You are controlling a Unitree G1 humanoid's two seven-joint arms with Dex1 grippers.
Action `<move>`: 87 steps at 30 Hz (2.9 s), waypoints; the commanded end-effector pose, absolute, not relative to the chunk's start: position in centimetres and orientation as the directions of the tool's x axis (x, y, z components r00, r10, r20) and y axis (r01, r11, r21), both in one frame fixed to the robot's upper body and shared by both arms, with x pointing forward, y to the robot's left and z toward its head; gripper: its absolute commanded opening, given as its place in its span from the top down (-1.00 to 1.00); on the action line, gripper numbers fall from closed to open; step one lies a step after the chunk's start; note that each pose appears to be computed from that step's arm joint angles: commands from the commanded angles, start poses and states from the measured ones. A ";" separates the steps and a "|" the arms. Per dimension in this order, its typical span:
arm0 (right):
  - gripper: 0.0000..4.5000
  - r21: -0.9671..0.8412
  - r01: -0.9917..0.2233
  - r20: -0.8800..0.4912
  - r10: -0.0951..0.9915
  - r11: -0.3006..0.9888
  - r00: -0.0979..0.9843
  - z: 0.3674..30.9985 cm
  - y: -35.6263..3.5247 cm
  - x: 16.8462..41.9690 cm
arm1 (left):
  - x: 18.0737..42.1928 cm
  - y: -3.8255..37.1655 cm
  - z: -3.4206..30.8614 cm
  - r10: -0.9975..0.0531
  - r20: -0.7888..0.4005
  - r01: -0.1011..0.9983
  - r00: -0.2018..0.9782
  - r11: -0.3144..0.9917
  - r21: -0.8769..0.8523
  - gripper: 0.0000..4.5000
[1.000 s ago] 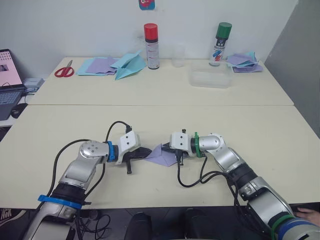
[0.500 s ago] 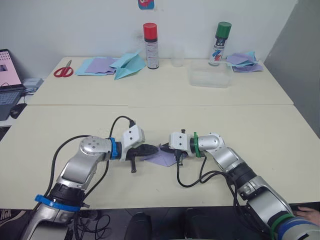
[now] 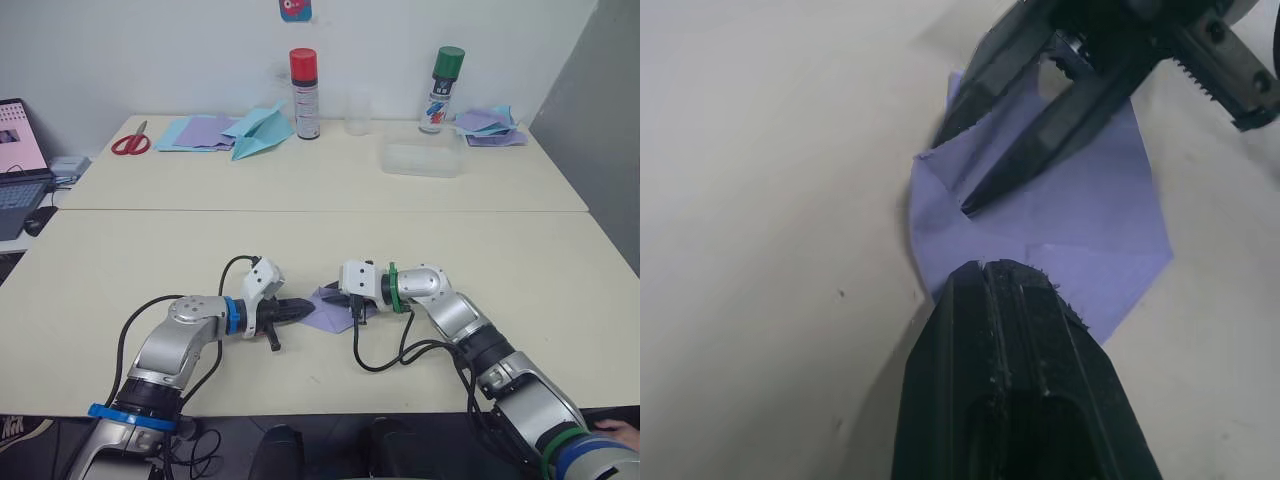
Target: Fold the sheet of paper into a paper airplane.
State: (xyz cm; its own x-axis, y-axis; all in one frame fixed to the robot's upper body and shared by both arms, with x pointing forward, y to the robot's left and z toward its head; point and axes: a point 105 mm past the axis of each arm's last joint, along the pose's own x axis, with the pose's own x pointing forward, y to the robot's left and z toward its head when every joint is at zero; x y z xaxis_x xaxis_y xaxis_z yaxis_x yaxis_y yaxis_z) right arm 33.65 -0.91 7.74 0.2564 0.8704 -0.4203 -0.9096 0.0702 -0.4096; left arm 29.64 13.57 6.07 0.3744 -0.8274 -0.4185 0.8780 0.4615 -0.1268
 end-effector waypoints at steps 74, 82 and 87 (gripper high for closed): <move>0.99 -0.286 -0.820 -0.275 0.778 0.495 0.565 4.7 -4.0 31.6 | 28.8 14.4 1.9 -0.746 -0.554 0.889 0.370 0.458 -0.024 1.00; 0.99 -0.284 -0.840 -0.326 0.777 0.463 0.538 3.8 -4.2 31.3 | 31.2 11.7 8.3 -0.859 -0.349 0.916 0.374 0.402 -0.008 1.00; 0.99 -0.284 -0.838 -0.324 0.776 0.466 0.541 4.0 -4.2 31.4 | 31.0 10.6 7.5 -0.865 -0.387 0.938 0.320 0.348 -0.002 1.00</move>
State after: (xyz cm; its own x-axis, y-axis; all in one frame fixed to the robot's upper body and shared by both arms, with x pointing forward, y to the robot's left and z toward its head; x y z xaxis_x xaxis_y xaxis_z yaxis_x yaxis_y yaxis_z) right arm 31.63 -3.68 5.77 0.5455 0.7990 -0.2532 -0.8273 0.4649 -0.3153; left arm 31.24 10.96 7.69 0.3465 -0.8589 -0.3770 0.9261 0.3772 -0.0081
